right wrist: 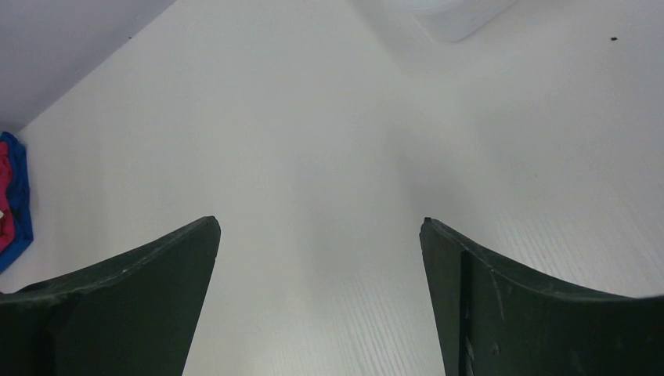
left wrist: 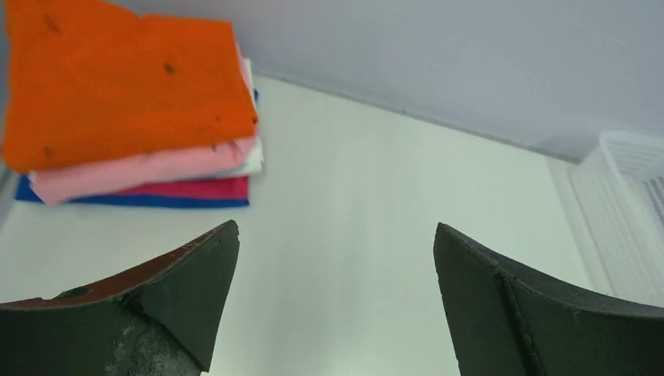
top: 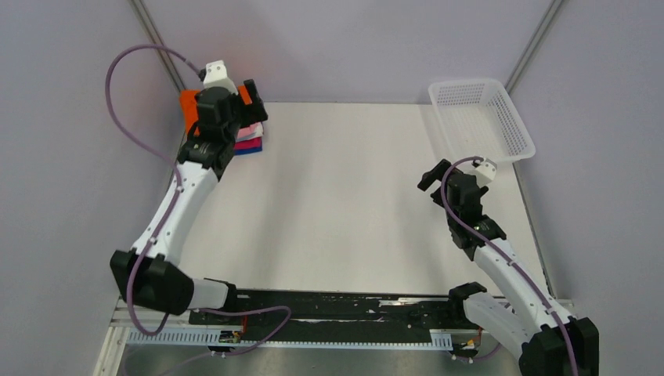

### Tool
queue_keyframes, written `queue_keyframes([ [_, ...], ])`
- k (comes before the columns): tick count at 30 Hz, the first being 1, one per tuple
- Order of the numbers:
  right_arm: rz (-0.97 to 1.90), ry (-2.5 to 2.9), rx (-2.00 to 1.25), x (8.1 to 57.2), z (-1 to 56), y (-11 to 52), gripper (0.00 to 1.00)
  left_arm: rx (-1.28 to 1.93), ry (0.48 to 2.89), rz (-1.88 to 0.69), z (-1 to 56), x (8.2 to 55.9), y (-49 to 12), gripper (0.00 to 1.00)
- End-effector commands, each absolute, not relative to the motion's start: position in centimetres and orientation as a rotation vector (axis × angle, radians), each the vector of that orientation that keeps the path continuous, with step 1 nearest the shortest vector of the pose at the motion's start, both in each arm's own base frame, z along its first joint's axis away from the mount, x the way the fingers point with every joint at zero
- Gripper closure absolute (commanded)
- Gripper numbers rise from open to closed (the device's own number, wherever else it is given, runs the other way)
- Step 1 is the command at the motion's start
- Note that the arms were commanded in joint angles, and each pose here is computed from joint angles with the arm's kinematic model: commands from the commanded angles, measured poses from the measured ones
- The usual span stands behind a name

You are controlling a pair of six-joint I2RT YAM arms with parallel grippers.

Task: Fold and stack the t-shirts
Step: Reset both arms

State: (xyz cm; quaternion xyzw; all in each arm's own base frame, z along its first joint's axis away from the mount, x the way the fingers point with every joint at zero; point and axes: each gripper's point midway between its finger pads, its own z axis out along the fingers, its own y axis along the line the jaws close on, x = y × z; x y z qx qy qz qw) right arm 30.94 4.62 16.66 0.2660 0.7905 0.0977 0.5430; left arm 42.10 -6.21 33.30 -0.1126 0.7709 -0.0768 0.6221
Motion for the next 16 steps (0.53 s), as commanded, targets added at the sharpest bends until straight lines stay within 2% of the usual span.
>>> queue_keyframes([
  [1, 0.318, 1.882, 0.616, 29.4, 16.0, 5.4, 0.0, -0.248, 1.859, -0.511, 25.9, 37.4, -11.7, 0.0],
  [2, 0.341, 1.879, 0.604, 29.0, 16.0, 5.6, 0.0, -0.222, 1.858, -0.545, 25.7, 35.9, -12.8, 0.0],
  [5, 0.38, 1.875, 0.602, 28.1, 15.4, 5.8, 0.0, -0.175, 1.98, -0.582, 20.1, 32.3, -14.2, 0.0],
  [9, 0.406, 1.846, 0.613, 27.4, 15.2, 5.7, 0.0, -0.169, 2.056, -0.606, 16.9, 29.6, -14.8, 0.0],
  [16, 0.418, 1.787, 0.583, 27.0, 16.0, 5.5, 0.0, -0.168, 2.039, -0.573, 17.2, 29.4, -14.2, 0.0],
])
